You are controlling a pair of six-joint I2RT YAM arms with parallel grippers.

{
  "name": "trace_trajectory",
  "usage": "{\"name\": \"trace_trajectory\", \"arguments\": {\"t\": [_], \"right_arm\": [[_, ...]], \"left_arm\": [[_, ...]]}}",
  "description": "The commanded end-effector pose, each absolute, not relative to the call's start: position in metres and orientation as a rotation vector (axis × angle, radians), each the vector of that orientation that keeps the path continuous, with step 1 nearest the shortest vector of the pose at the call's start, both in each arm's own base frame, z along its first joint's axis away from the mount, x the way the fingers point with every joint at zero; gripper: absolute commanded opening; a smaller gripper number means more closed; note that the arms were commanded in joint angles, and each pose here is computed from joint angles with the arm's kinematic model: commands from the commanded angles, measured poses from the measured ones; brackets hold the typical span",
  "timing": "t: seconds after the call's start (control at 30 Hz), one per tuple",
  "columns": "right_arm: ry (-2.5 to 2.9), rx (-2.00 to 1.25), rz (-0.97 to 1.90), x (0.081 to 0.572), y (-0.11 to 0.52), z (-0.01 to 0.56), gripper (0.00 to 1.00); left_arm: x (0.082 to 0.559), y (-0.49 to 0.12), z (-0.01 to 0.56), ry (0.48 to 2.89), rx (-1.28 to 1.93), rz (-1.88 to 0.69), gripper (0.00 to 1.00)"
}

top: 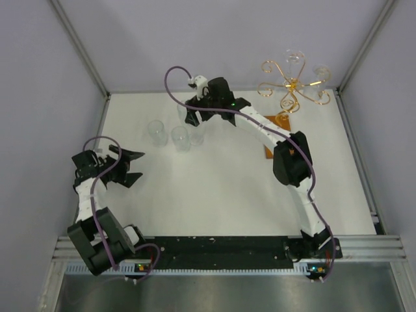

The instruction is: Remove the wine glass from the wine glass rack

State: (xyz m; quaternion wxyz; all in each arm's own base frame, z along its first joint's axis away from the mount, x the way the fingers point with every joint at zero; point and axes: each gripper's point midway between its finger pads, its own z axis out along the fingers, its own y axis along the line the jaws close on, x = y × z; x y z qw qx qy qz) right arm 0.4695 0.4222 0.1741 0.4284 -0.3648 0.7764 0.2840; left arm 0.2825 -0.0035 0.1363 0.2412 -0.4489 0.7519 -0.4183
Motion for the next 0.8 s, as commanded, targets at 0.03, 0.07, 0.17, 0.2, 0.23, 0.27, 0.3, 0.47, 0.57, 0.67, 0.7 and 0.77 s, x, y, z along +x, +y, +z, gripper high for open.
{"name": "trace_trajectory", "arguments": {"t": [0.03,0.07,0.17,0.2,0.23,0.27,0.3,0.47,0.57,0.67,0.7,0.77], "right_arm": [[1.87,-0.778,0.76,0.499,0.423,0.208,0.61],[1.868,-0.787,0.765,0.499,0.425,0.206,0.63],[1.854,-0.793,0.775,0.499,0.428,0.207,0.8],[1.844,-0.787,0.779,0.5,0.429,0.21,0.84],[1.834,-0.782,0.778,0.502,0.429,0.213,0.87],[1.821,-0.782,0.777,0.503,0.43,0.216,0.89],[1.81,-0.784,0.778,0.503,0.43,0.22,0.93],[1.774,-0.81,0.773,0.499,0.432,0.232,0.99],[1.762,-0.818,0.764,0.496,0.433,0.236,0.99],[1.726,-0.822,0.759,0.492,0.434,0.253,0.99],[1.695,-0.844,0.743,0.49,0.434,0.262,0.99],[1.658,-0.858,0.733,0.485,0.436,0.276,0.99]], "left_arm": [[0.292,0.01,0.15,2.028,-1.176,-1.105,0.97],[0.292,0.011,0.151,2.026,-1.176,-1.105,0.97],[0.295,0.014,0.152,2.023,-1.177,-1.104,0.97],[0.295,0.015,0.152,2.022,-1.176,-1.104,0.97],[0.295,0.014,0.152,2.022,-1.178,-1.106,0.97],[0.296,0.015,0.152,2.021,-1.18,-1.105,0.97],[0.295,0.014,0.152,2.019,-1.178,-1.109,0.97],[0.293,0.011,0.149,2.014,-1.187,-1.128,0.97],[0.293,0.011,0.15,2.005,-1.183,-1.133,0.97],[0.293,0.01,0.154,2.0,-1.167,-1.133,0.97],[0.293,0.01,0.156,1.997,-1.161,-1.133,0.97],[0.295,0.012,0.161,1.992,-1.142,-1.125,0.97]]}}
